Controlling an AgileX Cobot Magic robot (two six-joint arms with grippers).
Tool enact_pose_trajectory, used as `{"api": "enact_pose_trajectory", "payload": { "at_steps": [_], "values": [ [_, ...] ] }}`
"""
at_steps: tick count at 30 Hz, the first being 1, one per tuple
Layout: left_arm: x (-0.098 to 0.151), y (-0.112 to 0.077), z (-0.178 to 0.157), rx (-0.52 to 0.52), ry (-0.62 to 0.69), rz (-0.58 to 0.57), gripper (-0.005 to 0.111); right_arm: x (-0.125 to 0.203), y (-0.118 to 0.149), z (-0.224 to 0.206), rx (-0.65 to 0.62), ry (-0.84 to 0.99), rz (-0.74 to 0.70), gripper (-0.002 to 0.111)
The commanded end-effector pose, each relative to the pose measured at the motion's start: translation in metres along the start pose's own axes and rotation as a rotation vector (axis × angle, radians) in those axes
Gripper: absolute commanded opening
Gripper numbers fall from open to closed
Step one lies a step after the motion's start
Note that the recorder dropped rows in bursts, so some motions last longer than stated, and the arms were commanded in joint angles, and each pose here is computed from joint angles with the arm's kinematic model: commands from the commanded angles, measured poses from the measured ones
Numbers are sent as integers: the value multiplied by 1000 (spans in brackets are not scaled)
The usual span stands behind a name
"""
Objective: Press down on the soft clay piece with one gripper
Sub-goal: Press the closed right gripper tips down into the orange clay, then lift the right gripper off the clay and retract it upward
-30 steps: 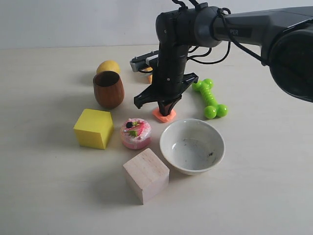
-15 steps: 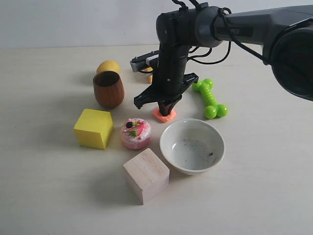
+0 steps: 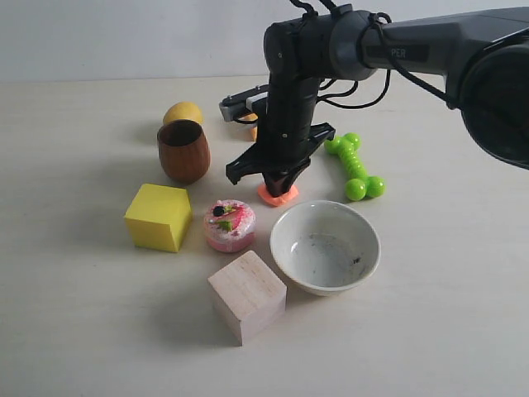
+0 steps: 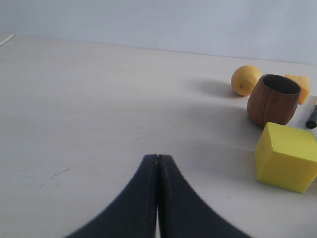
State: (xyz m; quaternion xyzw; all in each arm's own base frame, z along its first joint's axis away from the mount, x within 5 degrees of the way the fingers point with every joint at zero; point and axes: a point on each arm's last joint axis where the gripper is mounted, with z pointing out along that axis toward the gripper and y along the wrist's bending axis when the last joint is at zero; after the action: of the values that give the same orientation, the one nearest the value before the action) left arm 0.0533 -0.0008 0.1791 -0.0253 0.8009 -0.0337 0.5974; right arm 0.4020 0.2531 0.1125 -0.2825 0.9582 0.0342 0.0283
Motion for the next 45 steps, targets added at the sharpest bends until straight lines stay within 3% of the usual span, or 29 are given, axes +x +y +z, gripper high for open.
{"api": "enact_pose_trajectory", "payload": {
  "at_steps": [1, 21, 28, 34, 38, 41, 45],
  "values": [
    [-2, -1, -1, 10, -14, -4, 0, -2, -2, 7, 13, -30, 1, 32],
    [-2, -1, -1, 10, -14, -4, 0, -5, 0, -14, 10, -80, 3, 32],
    [-2, -1, -1, 10, -14, -4, 0, -3, 0, -15, 10, -60, 3, 2],
    [-2, -1, -1, 10, -14, -4, 0, -2, 0, -17, 10, -61, -4, 0],
    [-2, -1, -1, 10, -14, -4, 0, -2, 0, -48, 5, -127, -48, 0],
    [-2, -1, -1, 10, -14, -4, 0, 10, 11, -89, -103, -336, -22, 0],
    [-2, -1, -1, 10, -14, -4, 0, 37, 13, -120, -107, -513, 24, 0]
  ]
}}
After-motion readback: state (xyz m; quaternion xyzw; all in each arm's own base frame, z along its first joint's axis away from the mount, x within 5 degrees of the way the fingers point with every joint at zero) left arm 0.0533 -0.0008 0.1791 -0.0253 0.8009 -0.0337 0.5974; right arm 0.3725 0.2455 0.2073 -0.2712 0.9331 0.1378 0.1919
